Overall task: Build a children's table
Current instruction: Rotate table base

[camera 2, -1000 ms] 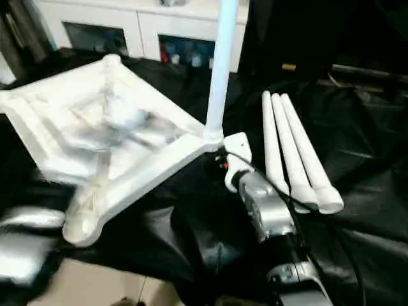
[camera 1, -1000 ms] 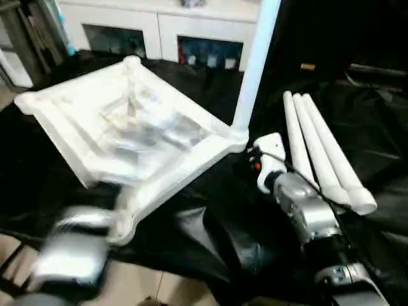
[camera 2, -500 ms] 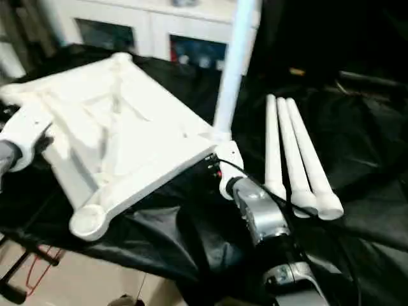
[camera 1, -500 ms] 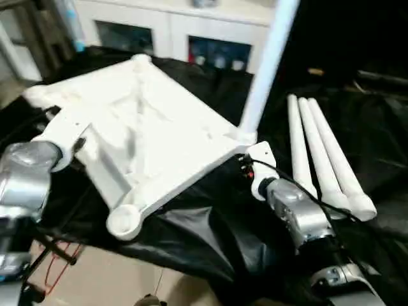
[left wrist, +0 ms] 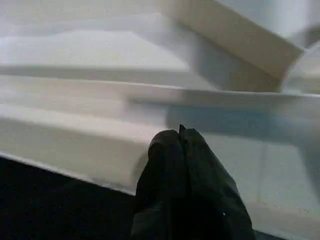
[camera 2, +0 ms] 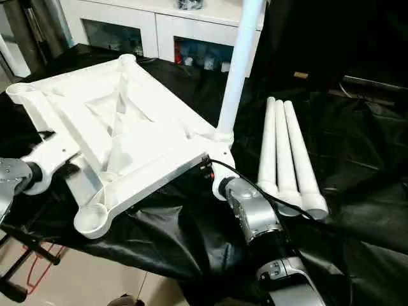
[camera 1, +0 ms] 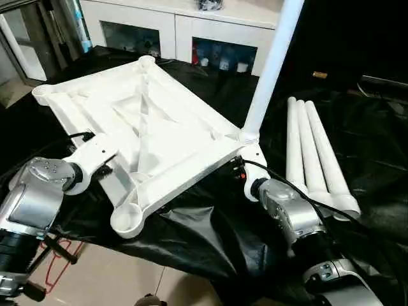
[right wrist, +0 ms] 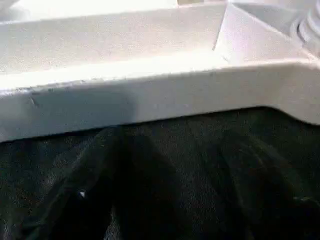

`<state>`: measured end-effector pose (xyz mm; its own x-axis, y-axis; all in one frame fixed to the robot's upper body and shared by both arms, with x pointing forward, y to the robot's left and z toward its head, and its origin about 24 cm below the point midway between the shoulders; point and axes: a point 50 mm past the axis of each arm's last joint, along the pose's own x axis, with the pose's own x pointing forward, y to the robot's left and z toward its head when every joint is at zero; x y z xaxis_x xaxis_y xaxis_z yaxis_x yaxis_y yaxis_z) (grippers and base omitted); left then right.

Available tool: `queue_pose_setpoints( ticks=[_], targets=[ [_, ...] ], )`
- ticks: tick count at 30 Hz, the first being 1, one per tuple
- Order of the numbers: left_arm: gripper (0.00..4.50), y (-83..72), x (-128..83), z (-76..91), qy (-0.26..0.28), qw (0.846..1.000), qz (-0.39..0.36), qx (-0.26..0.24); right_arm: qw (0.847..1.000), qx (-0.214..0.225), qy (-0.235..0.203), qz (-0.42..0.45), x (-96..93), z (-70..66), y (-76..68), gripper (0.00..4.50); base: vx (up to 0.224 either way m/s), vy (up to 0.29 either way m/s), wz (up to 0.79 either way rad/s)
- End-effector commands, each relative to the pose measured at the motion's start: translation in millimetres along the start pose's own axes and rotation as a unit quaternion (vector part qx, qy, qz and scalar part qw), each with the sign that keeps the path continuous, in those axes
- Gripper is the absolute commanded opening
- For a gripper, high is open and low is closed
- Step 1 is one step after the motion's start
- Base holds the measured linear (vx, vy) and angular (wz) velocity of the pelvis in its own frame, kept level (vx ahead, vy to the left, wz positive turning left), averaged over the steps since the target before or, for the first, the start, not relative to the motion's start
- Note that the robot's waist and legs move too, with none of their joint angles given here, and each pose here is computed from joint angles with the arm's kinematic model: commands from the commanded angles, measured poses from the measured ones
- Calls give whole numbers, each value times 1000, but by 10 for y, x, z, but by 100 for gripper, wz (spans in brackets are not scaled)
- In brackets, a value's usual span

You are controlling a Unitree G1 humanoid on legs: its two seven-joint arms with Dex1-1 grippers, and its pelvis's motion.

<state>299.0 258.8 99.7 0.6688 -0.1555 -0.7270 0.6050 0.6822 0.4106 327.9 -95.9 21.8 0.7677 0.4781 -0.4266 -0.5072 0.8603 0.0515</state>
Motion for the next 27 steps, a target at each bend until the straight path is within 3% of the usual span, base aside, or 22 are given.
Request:
queue_pose_setpoints(
  ticks=[1,7,12,18,27],
  targets=[
    [0,-85,25,-21,16,999,-42,18,1000,1,0,0,15,38,-17,302,0,0,0],
    [0,-314,33,8,8,987,-154,40,1000,-1,0,4,43,49,-18,266,0,0,0],
    [0,-571,65,129,-35,968,-246,39,1000,-1,-4,11,66,77,2,223,0,0,0],
    [0,-761,134,269,-65,954,-292,39,1000,-3,-6,18,91,85,18,177,0,0,0],
    [0,-997,256,616,-123,939,-316,50,999,-2,-12,39,123,102,77,94,0,0,0]
  ],
)
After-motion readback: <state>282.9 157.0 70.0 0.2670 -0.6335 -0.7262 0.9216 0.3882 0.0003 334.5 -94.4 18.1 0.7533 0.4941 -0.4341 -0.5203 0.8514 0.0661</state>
